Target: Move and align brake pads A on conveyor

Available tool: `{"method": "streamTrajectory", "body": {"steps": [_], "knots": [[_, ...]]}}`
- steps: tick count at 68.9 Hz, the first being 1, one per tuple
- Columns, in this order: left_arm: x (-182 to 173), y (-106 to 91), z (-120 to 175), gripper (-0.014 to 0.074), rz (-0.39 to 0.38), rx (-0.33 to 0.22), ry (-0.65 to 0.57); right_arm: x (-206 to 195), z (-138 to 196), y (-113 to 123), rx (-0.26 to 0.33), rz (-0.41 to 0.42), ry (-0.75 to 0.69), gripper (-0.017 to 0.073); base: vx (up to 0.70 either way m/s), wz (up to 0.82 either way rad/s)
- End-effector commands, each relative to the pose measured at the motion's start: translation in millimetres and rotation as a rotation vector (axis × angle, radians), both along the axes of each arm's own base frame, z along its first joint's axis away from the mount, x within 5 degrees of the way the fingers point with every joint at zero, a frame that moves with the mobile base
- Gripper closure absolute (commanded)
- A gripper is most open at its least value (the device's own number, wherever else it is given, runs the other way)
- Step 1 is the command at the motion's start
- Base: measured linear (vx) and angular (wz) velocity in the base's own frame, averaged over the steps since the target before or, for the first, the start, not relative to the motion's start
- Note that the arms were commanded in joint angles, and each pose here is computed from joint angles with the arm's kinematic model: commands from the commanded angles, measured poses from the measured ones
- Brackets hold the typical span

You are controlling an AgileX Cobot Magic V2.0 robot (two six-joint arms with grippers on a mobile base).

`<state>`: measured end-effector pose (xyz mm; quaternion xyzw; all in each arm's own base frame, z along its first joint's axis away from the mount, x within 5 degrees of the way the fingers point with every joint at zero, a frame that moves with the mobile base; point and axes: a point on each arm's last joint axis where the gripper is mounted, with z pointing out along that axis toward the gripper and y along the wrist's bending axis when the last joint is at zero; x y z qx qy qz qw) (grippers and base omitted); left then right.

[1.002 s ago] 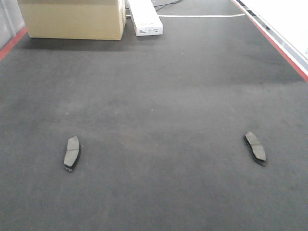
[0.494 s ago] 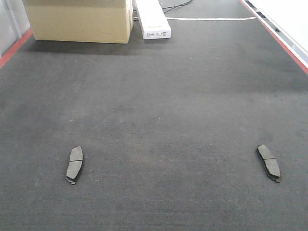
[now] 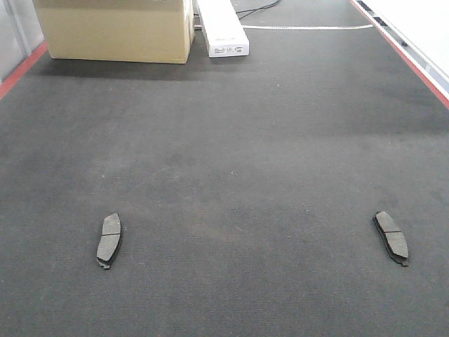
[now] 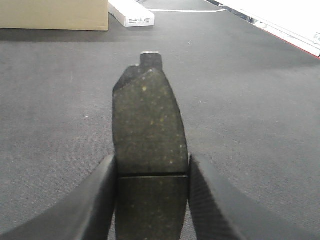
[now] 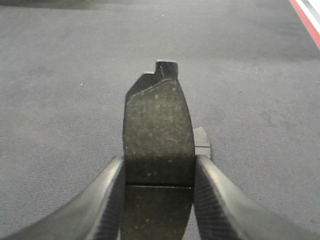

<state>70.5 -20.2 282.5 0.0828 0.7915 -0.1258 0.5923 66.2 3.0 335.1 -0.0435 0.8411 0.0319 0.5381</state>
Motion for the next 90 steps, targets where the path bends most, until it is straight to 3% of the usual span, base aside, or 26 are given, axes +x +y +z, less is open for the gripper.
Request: {"method": "streamTrajectory", "body": {"steps": [1,37,47,56,65,68,74,90], "knots": [[1,-3.2,16,0.06,-0.029,-0.036,-0.094,2,15,0,-0.004,0.012,-0.109,0.0564,0.0,0.0],[2,-3.5,19,0.06,-0.036,-0.019,-0.134,2,15,0,-0.004,0.012,-0.109,0.0564,0.0,0.0],[12,-8.1,28,0.0596,-0.014,-0.05,-0.034,2,15,0,-0.004,0.012,-0.109,0.0564,0.0,0.0],[34,-23.3,50,0.0594,-0.028,-0.088,0.043,2,15,0,-0.004,0.012,-0.109,0.0564,0.0,0.0],[65,-45.1,60,0.0589,-0.073,-0.057,0.126,2,15,0,-0.004,0.012,-0.109,0.0564,0.0,0.0],[75,-52.8,63,0.0589,-0.087,-0.069,0.159,2,15,0,-0.004,0.012,-0.109,0.0564,0.0,0.0],[100,-69.8,58,0.0584,-0.108,-0.073,0.243,2,15,0,-0.004,0.012,-0.109,0.0564,0.0,0.0],[163,-104.9,23,0.0574,-0.107,0.007,0.418,2,15,0,-0.004,0.012,-0.109,0.0564,0.0,0.0]]}}
